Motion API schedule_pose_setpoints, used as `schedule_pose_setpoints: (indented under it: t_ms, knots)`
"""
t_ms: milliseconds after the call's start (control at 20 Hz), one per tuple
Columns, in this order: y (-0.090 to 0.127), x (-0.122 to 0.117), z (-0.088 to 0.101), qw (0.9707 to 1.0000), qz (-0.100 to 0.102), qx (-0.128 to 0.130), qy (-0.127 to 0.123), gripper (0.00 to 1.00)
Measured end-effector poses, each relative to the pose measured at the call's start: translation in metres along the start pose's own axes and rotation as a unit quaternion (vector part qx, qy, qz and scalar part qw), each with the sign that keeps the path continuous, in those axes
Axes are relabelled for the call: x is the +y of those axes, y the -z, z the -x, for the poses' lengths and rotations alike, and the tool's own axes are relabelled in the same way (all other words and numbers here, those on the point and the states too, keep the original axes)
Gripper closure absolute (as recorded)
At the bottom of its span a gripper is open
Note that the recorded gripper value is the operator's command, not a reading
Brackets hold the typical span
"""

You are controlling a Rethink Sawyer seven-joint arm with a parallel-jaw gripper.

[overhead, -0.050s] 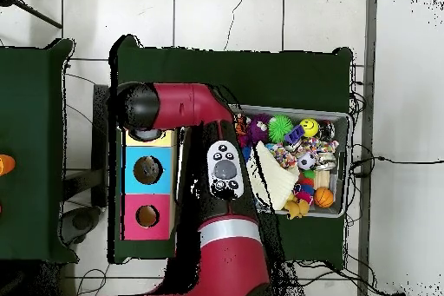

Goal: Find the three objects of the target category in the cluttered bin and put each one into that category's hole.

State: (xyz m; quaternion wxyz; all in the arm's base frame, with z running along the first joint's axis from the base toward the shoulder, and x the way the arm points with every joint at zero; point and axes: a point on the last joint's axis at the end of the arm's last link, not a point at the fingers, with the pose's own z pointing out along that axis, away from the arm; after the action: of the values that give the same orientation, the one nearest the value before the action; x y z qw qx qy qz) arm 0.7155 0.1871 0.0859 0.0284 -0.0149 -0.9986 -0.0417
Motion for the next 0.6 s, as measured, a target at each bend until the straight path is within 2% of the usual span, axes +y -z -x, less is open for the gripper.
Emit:
schedule_pose_setpoints:
  t_ms: [600]
  knots:
    - [0.0007, 0.0044, -0.0096, 0.9994, -0.017, -0.031, 0.008, 1.0]
